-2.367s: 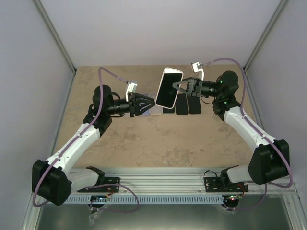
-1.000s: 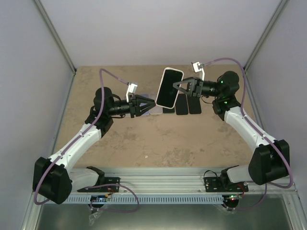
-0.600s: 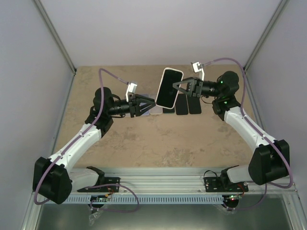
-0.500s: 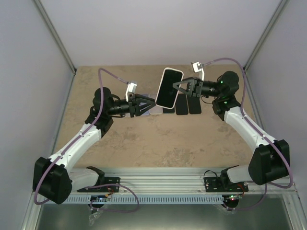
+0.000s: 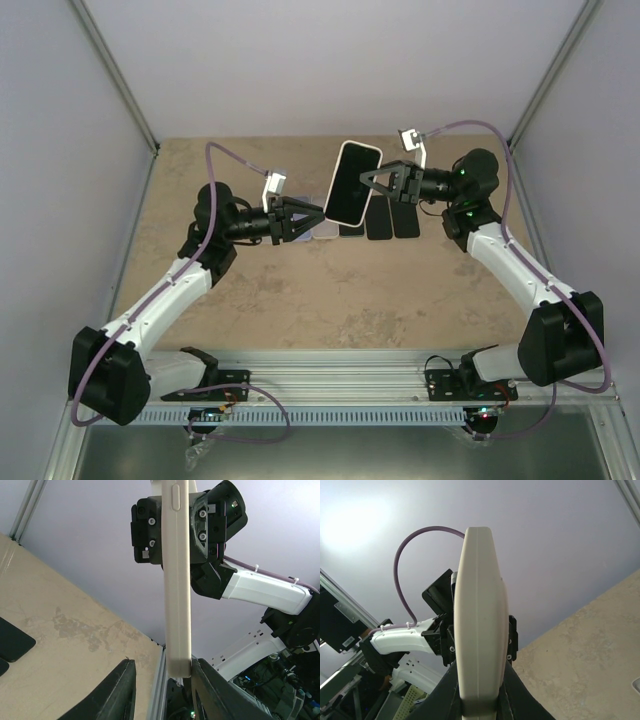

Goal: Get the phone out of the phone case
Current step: Remove the phone case from the phone.

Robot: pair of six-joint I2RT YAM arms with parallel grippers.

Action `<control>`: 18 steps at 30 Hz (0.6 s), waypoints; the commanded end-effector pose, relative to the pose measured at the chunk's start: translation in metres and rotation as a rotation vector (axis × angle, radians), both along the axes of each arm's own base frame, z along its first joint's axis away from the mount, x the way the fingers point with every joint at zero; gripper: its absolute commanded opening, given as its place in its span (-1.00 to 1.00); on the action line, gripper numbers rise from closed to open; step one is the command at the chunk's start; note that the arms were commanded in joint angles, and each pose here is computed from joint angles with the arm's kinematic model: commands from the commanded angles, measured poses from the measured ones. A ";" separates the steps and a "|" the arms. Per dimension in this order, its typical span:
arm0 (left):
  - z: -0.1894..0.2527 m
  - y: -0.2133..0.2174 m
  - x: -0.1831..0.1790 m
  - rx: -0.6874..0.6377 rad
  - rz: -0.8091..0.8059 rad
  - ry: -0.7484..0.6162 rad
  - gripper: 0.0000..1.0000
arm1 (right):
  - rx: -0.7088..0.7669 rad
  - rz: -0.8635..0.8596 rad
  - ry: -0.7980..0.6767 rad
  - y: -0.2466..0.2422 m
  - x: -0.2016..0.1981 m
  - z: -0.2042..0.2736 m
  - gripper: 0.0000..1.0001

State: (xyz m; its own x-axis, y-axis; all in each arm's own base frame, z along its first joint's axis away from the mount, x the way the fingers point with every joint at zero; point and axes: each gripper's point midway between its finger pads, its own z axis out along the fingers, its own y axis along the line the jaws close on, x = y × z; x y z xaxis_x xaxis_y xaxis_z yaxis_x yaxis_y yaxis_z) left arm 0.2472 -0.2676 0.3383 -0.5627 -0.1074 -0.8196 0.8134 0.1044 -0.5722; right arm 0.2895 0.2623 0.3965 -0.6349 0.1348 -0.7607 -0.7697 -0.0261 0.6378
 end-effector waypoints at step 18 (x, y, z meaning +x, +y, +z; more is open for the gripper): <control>-0.015 -0.003 0.006 0.065 0.027 -0.041 -0.63 | 0.050 0.030 -0.106 -0.001 -0.017 0.035 -0.99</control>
